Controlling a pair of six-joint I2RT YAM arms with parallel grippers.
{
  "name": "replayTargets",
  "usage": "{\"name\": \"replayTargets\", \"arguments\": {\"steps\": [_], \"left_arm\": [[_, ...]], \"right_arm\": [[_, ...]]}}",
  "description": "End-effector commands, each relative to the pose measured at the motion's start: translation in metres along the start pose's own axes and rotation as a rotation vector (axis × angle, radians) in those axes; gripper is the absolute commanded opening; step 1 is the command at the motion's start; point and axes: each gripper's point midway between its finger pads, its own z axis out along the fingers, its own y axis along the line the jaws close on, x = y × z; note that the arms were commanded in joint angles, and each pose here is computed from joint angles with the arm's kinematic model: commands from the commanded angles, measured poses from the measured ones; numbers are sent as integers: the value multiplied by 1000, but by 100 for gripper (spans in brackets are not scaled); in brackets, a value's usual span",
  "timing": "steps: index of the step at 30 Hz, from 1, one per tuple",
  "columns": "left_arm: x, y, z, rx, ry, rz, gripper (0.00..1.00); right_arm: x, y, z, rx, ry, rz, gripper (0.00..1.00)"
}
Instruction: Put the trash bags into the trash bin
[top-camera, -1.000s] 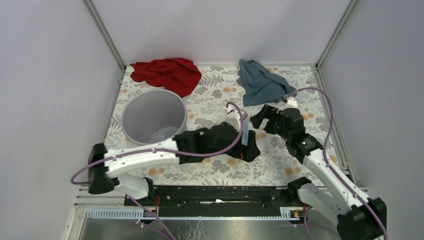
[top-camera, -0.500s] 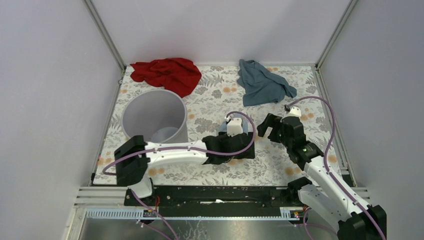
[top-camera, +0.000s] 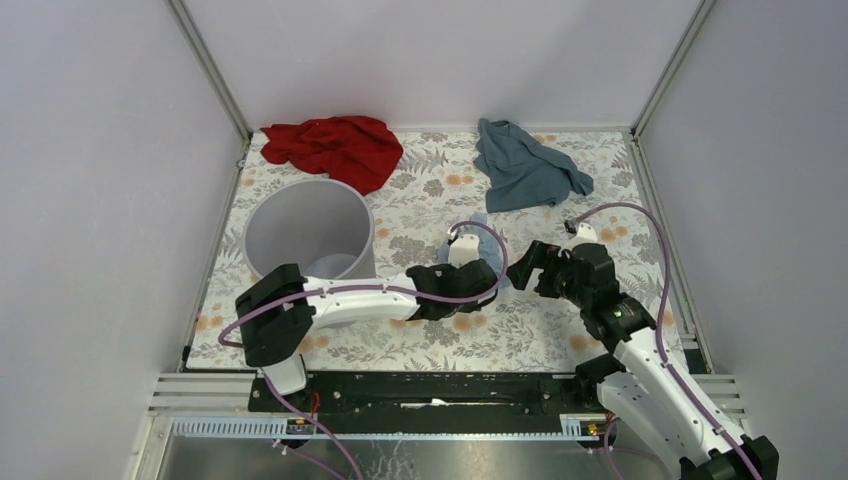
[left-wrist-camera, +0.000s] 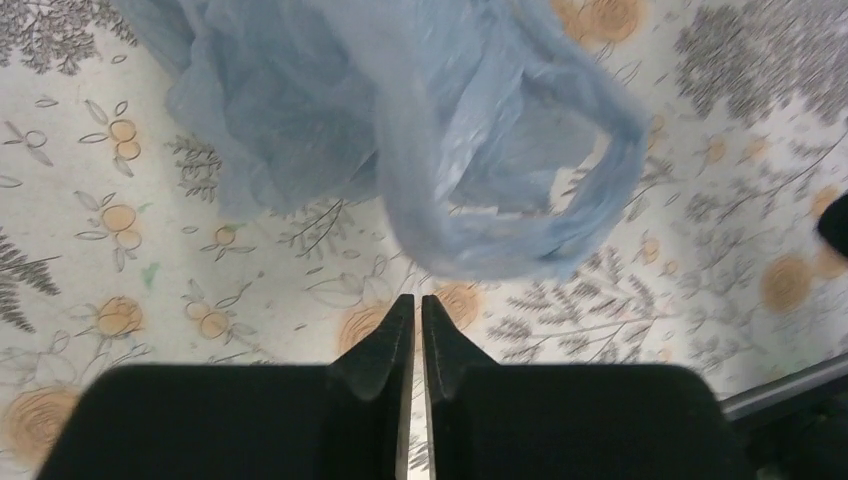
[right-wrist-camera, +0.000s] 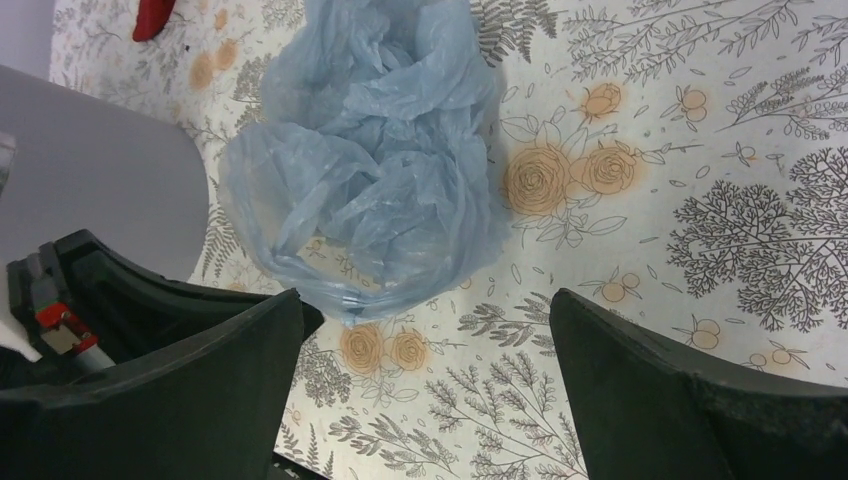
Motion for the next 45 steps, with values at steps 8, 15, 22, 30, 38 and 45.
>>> {"name": "replayTargets", "arguments": {"steps": [8, 15, 22, 30, 38, 45], "left_arm": [[-4, 36, -67, 109, -12, 149, 5], [-23, 0, -91, 336, -94, 79, 59], [-28, 12, -89, 275, -119, 70, 74], [-30, 43, -108, 251, -171, -14, 85], [-56, 58, -71, 4, -194, 9, 99], [-75, 73, -20, -123, -197, -9, 99]], "right_arm": [[18, 30, 33, -232, 78, -41, 100], [39, 59, 50, -414, 241, -5, 99], [75, 129, 63, -610, 403, 194, 56], [66, 103, 57, -497, 337, 300, 62], [2, 12, 61, -18, 75, -9, 100], [-28, 0, 91, -34, 71, 58, 100]]}}
